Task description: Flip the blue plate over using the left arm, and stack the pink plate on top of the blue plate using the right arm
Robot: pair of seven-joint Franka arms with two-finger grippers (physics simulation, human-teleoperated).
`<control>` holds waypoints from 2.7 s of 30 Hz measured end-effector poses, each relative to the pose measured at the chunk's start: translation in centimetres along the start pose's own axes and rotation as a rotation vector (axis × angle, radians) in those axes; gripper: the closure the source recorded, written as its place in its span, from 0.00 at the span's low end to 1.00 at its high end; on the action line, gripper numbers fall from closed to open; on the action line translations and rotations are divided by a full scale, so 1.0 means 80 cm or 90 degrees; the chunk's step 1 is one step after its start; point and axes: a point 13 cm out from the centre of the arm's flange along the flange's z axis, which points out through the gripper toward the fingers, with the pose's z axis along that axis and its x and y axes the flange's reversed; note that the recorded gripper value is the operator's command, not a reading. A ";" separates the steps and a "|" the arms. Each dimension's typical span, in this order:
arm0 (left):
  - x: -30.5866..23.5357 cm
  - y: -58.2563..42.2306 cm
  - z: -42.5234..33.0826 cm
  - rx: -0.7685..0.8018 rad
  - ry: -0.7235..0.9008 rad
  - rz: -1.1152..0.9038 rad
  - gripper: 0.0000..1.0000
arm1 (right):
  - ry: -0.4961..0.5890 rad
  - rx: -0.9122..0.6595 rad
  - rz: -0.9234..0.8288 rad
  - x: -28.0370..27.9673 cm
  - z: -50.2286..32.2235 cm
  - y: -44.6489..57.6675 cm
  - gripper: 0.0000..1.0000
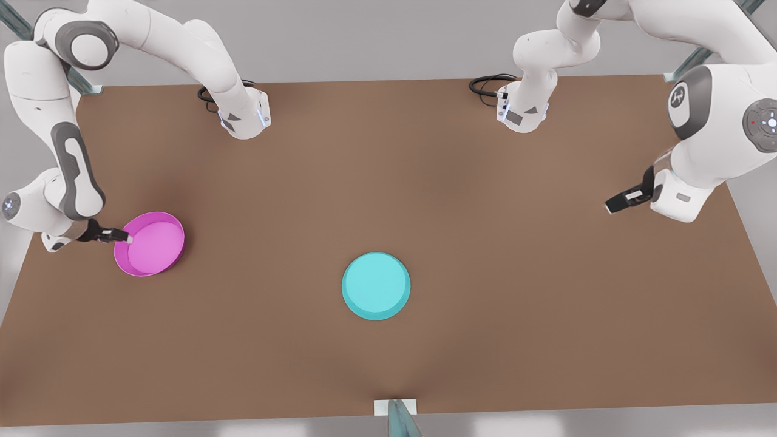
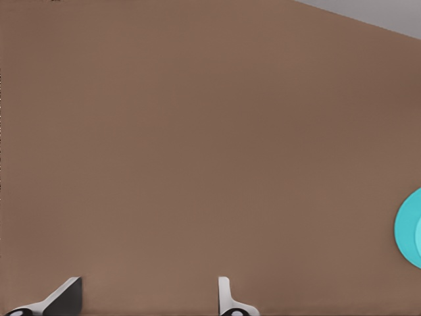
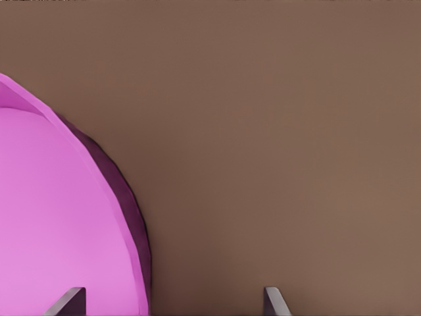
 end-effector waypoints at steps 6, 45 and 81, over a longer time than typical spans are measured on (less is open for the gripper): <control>0.008 0.006 0.001 -0.007 0.015 0.048 0.00 | -0.029 0.000 -0.025 -0.014 -0.001 0.009 0.00; 0.024 0.046 -0.031 -0.014 0.052 0.134 0.00 | -0.060 -0.109 -0.348 -0.139 -0.061 0.434 0.79; 0.063 0.049 -0.003 0.008 0.129 0.206 0.00 | -0.098 -0.072 0.184 -0.283 -0.209 0.645 0.00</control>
